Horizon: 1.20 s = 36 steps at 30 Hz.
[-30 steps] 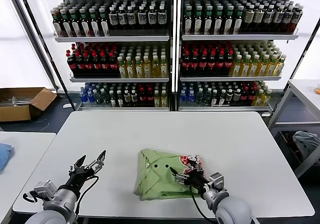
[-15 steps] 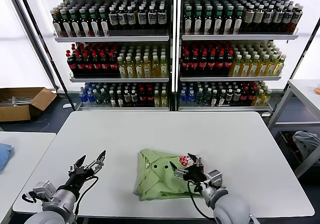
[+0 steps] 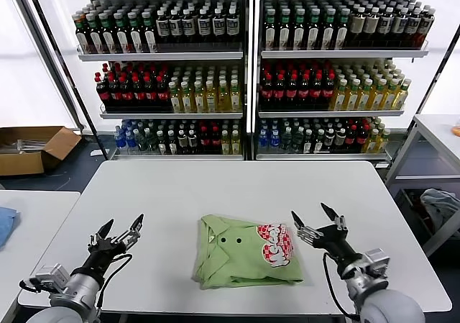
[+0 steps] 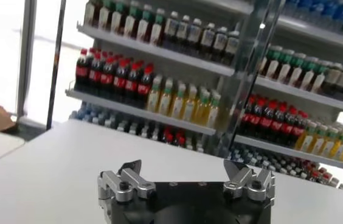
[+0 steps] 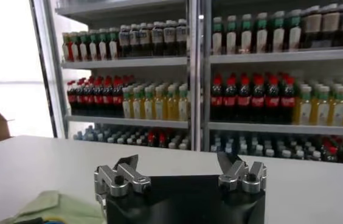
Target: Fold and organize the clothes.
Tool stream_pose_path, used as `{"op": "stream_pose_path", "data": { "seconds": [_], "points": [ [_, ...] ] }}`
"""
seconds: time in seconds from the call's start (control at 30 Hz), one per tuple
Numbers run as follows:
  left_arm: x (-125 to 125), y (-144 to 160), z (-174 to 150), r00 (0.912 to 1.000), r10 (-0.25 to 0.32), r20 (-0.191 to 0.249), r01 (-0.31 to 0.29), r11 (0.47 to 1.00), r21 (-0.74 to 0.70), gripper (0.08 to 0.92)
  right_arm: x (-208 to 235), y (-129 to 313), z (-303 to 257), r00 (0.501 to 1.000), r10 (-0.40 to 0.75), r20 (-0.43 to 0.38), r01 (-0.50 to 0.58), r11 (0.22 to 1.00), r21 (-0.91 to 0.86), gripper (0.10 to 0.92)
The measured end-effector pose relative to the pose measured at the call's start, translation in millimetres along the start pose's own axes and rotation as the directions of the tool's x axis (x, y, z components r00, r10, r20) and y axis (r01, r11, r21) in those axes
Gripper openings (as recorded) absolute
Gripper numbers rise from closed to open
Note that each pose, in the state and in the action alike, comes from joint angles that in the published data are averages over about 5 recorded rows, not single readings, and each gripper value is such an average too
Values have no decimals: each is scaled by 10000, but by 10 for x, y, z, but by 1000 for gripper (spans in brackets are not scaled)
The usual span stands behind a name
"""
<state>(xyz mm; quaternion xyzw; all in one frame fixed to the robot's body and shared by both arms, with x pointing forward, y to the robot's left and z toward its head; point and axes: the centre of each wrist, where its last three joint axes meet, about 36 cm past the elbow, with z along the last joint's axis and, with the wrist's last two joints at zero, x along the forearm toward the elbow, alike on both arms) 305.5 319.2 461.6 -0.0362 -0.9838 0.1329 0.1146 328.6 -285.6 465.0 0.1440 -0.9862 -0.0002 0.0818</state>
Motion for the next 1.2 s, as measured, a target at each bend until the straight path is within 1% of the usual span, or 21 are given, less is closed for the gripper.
{"op": "stream_pose_path", "data": {
  "seconds": [0.13, 0.27, 0.5, 0.77, 0.93, 1.2],
  "points": [
    [51, 37, 23, 9982, 166, 572, -139, 9988, -471, 823, 196, -73, 28, 9997, 118, 226, -119, 9999, 45, 823],
    [113, 70, 48, 9934, 291, 1113, -186, 9954, -936, 823, 363, -110, 92, 9993, 219, 311, -222, 9997, 103, 823],
    [222, 175, 145, 9849, 368, 1693, -111, 9886, -1502, 823, 583, -106, 234, 9990, 340, 279, -342, 9994, 94, 823],
    [372, 269, 163, 9768, 442, 2094, -49, 9828, -1847, 823, 784, -78, 298, 9991, 382, 203, -387, 9990, 203, 823],
    [421, 314, 127, 9714, 552, 2311, -71, 9790, -2039, 823, 842, -57, 296, 9993, 334, 162, -339, 9990, 286, 823],
    [483, 380, 121, 9683, 522, 2445, 43, 9743, -2250, 823, 890, -70, 304, 9994, 352, 10, -352, 9986, 384, 823]
  ]
}}
